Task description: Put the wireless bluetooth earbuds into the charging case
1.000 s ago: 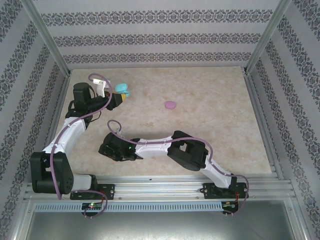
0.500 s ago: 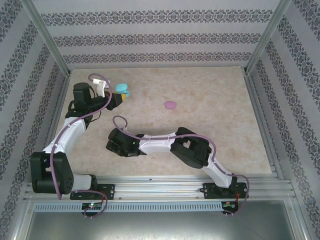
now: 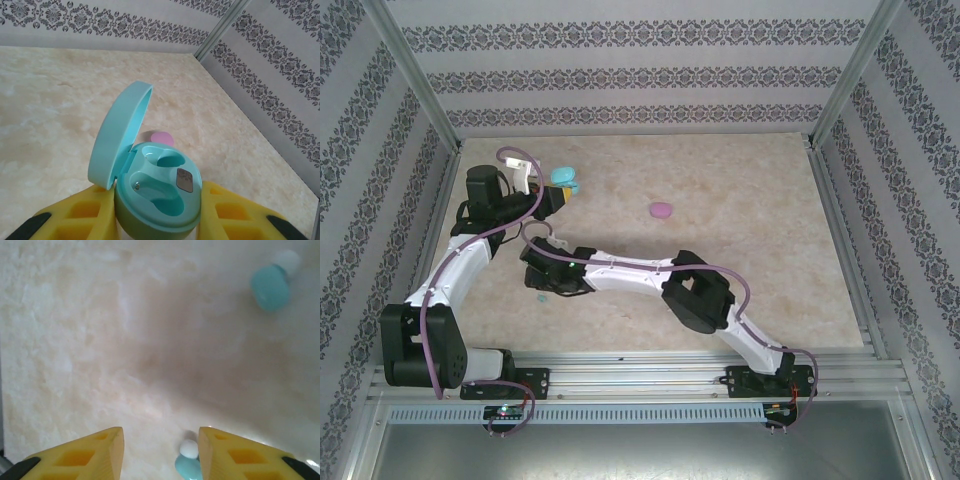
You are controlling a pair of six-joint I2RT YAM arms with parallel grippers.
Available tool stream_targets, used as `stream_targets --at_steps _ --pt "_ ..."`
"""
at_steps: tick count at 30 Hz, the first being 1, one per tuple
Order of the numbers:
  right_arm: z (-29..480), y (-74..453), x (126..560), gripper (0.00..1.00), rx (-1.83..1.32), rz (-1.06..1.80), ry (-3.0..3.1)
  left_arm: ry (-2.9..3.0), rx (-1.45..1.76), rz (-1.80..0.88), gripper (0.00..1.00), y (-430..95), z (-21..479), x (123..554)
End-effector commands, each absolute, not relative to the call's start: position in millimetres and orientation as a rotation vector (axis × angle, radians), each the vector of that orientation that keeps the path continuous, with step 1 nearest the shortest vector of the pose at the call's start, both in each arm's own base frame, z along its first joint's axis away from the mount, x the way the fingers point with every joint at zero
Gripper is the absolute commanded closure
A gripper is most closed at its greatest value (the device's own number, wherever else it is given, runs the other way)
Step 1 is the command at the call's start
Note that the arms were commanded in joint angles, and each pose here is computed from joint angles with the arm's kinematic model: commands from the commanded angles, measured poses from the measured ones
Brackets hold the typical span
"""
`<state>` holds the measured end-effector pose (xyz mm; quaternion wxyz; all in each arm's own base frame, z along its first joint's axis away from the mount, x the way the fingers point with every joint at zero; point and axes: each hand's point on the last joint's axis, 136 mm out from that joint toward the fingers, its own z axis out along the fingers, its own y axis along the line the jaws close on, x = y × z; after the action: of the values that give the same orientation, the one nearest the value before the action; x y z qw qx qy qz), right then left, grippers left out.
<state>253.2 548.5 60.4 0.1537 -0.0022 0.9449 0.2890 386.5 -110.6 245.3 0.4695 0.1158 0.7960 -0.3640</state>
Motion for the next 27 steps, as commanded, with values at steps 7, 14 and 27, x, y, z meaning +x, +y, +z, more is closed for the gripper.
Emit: stream_targets --at_steps 7,14,27 --pt "26.5 537.4 234.7 0.56 -0.407 0.465 2.757 1.922 0.276 -0.87 0.88 -104.8 256.6 391.2" --pt "23.3 531.8 229.5 0.56 -0.534 0.354 2.724 1.929 0.275 -0.87 0.88 -104.5 254.1 391.1" --pt "7.6 540.9 227.2 0.59 -0.674 0.279 2.71 1.95 0.277 -0.858 0.88 -103.6 249.4 387.8"
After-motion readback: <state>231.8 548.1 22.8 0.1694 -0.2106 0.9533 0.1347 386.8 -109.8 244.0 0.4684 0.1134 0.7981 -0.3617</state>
